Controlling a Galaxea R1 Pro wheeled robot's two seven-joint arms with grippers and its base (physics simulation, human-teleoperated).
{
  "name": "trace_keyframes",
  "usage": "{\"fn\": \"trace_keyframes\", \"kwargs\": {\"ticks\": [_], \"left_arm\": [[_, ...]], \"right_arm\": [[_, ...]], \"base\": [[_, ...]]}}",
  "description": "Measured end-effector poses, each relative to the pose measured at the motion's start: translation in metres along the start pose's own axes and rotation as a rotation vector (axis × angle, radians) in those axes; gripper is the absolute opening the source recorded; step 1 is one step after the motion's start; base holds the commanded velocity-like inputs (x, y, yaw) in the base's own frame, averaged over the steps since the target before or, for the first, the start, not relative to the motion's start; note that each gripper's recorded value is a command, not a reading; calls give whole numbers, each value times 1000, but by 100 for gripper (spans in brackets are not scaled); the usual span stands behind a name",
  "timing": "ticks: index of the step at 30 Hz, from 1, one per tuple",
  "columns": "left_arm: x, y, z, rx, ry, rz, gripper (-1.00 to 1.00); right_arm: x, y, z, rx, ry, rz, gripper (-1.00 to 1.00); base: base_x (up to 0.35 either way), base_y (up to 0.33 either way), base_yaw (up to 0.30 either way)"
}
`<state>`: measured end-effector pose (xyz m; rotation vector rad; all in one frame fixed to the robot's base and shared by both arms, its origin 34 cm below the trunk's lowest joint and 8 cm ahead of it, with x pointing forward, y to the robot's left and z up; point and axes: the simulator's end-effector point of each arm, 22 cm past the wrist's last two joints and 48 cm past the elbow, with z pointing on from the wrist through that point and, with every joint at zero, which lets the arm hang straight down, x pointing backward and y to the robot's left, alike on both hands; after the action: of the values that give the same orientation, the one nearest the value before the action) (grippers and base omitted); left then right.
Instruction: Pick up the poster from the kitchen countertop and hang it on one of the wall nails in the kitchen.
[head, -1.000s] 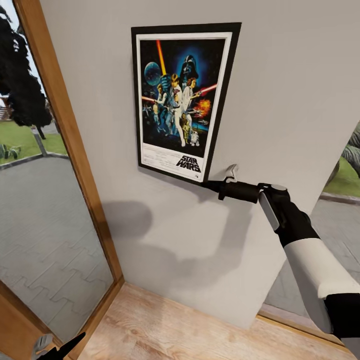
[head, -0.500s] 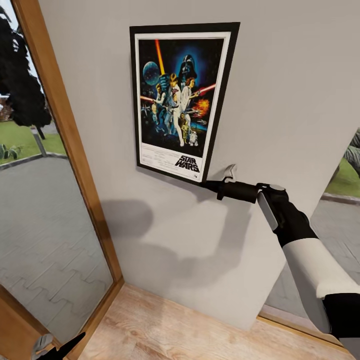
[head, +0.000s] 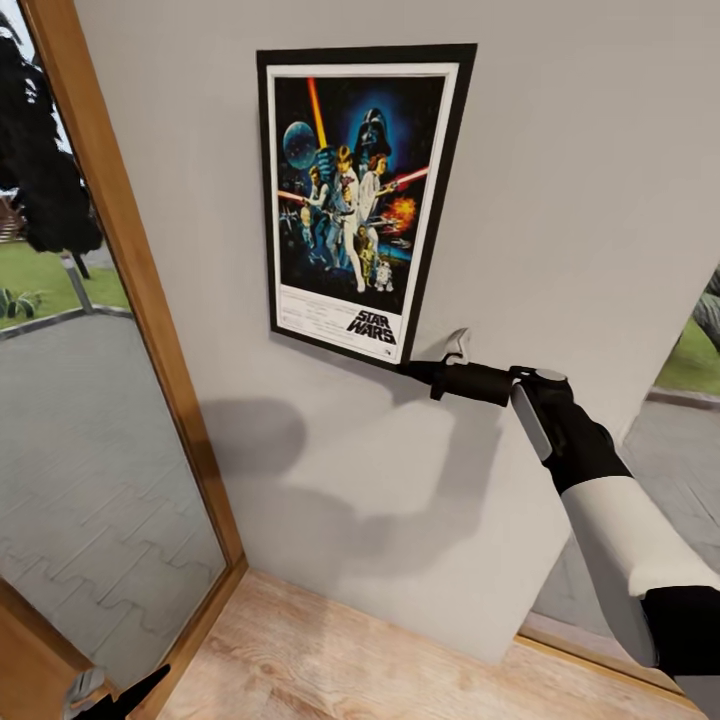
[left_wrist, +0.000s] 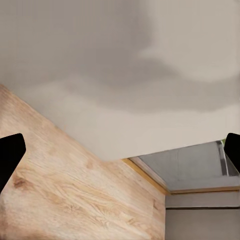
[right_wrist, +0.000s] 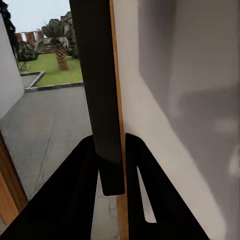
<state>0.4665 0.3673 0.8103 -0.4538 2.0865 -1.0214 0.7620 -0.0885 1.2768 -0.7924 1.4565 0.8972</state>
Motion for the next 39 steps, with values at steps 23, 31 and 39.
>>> {"fn": "trace_keyframes", "kwargs": {"ticks": [23, 31, 39], "left_arm": [[0, 0, 0, -1, 0, 0, 100], [0, 0, 0, -1, 0, 0, 100], [0, 0, 0, -1, 0, 0, 100]], "right_arm": [[0, -2, 1, 10, -1, 0, -100], [7, -5, 2, 17, 8, 16, -100], [9, 1, 11, 3, 4, 33, -100]], "base": [[8, 0, 0], [0, 0, 0], [0, 0, 0]]}}
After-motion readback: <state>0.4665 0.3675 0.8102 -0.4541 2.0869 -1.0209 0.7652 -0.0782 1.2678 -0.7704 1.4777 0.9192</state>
